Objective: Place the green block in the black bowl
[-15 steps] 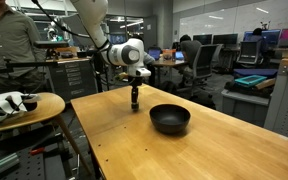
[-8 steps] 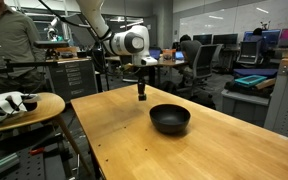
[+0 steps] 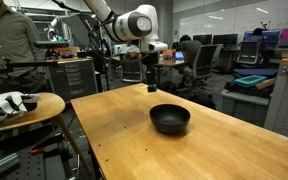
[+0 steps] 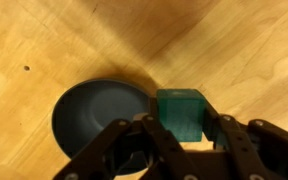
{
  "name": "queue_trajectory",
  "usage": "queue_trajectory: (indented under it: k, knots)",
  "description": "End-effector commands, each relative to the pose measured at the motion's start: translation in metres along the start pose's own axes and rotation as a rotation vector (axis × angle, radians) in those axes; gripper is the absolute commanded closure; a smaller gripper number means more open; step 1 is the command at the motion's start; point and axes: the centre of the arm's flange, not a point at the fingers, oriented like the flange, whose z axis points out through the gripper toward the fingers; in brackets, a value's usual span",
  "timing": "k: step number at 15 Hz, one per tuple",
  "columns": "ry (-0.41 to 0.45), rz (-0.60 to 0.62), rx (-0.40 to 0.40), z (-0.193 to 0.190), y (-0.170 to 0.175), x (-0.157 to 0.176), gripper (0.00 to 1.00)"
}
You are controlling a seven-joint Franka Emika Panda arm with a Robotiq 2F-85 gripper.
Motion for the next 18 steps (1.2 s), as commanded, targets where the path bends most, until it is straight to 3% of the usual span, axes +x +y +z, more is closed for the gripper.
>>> queue_trajectory:
  k: [1,10,18]
  knots:
    - [0.000,0.051,-0.025,-0.008,0.033,0.018,0.83]
    - [-0.061,0.126,-0.058,0.039,0.082,0.055,0.83]
    - [-0.077,0.137,-0.066,0.081,0.080,0.065,0.83]
